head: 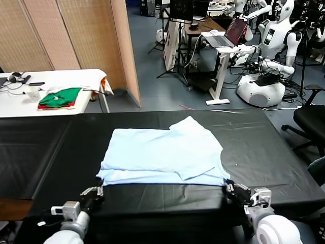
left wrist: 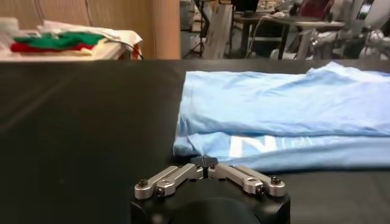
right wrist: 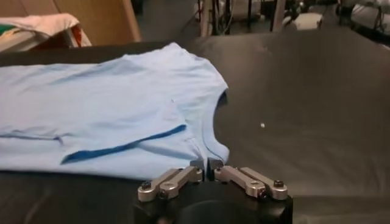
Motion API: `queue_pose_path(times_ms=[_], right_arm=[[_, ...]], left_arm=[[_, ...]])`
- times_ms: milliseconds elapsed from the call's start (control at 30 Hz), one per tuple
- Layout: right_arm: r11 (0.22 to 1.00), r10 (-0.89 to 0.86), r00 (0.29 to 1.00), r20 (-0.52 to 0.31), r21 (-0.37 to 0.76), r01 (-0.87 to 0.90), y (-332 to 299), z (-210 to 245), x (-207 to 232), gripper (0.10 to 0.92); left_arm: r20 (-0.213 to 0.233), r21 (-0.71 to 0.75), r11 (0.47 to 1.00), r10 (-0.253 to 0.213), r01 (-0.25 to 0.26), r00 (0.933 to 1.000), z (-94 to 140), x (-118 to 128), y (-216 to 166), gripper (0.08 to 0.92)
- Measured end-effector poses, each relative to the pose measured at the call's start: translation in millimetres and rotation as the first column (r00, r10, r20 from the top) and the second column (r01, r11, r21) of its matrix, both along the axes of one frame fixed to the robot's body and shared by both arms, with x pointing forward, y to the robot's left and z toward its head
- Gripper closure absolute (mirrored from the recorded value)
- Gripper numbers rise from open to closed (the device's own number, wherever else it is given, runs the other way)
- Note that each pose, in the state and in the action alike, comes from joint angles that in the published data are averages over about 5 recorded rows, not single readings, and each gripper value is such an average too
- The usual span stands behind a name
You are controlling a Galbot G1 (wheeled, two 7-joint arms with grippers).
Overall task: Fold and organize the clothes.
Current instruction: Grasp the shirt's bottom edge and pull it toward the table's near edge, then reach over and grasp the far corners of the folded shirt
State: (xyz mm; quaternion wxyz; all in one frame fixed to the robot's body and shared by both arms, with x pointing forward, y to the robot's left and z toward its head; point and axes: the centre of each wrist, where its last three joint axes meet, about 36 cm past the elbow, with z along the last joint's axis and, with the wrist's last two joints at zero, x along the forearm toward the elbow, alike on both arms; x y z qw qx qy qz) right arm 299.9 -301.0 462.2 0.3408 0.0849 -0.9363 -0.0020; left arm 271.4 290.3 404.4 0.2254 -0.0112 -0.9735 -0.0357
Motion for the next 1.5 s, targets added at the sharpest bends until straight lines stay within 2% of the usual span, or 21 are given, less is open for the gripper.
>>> queue_pose_path(times_ms=[233, 300, 400, 533, 667, 767, 867, 967, 1133, 1200, 1500], right_arm=[[1.0, 0.024, 1.0, -0.006, 0.002, -0.024, 6.0, 1.2, -5.5, 0.811], [1.0, 0.028, 1.0, -0.001, 0.002, -0.028, 7.2, 3.9, -6.7, 0.738], [0.999, 0.034, 0.999, 0.013, 0.002, -0.034, 8.9, 10.8, -9.5, 0.56], [0.999, 0.044, 0.998, 0.048, 0.014, -0.045, 12.3, 25.9, -13.2, 0.333], [0.998, 0.048, 0.994, 0.098, 0.035, -0.052, 12.7, 43.1, -11.9, 0.151], [0.998, 0.048, 0.99, 0.135, 0.037, -0.054, 10.6, 52.7, -6.1, 0.12], [0.999, 0.043, 0.984, 0.174, 0.019, -0.047, 9.3, 56.9, 6.3, 0.116], [0.999, 0.034, 0.978, 0.207, -0.007, -0.034, 9.5, 53.5, 28.7, 0.115], [0.999, 0.039, 0.972, 0.231, -0.024, -0.034, 19.5, 38.9, 82.1, 0.115], [0.999, 0.046, 0.971, 0.235, -0.026, -0.041, 26.4, 34.3, 105.8, 0.115], [0.998, 0.068, 0.978, 0.196, -0.027, -0.064, 50.7, 14.6, 196.9, 0.115]], left_arm=[[-0.037, 0.021, 1.0, 0.002, -0.002, 0.9993, 6.6, -28.3, -1.4, 0.855], [-0.046, 0.02, 1.0, 0.007, -0.006, 0.9989, 8.1, -35.4, -2.7, 0.855], [-0.057, 0.021, 0.999, 0.026, -0.024, 0.998, 10.6, -45.1, -5.8, 0.822], [-0.066, 0.029, 0.998, 0.058, -0.056, 0.9961, 15.4, -54.4, -9.3, 0.625], [-0.072, 0.038, 0.996, 0.084, -0.082, 0.9938, 23.4, -57.6, -9.9, 0.36], [-0.069, 0.04, 0.995, 0.095, -0.093, 0.993, 29.3, -56.1, -9.0, 0.193], [-0.058, 0.023, 0.995, 0.103, -0.102, 0.993, 37.1, -52.0, -6.4, 0.108], [-0.03, -0.002, 0.994, 0.113, -0.113, 0.9932, 48.3, -45.5, -1.6, 0.095], [0.065, -0.067, 0.991, 0.119, -0.115, 0.9907, 58.8, -25.5, 7.5, 0.093], [0.087, -0.09, 0.99, 0.113, -0.105, 0.9898, 58.8, -11.8, 10.9, 0.093], [0.025, -0.21, 0.976, 0.069, -0.062, 0.9973, 68.8, 72.8, 30.8, 0.093]])
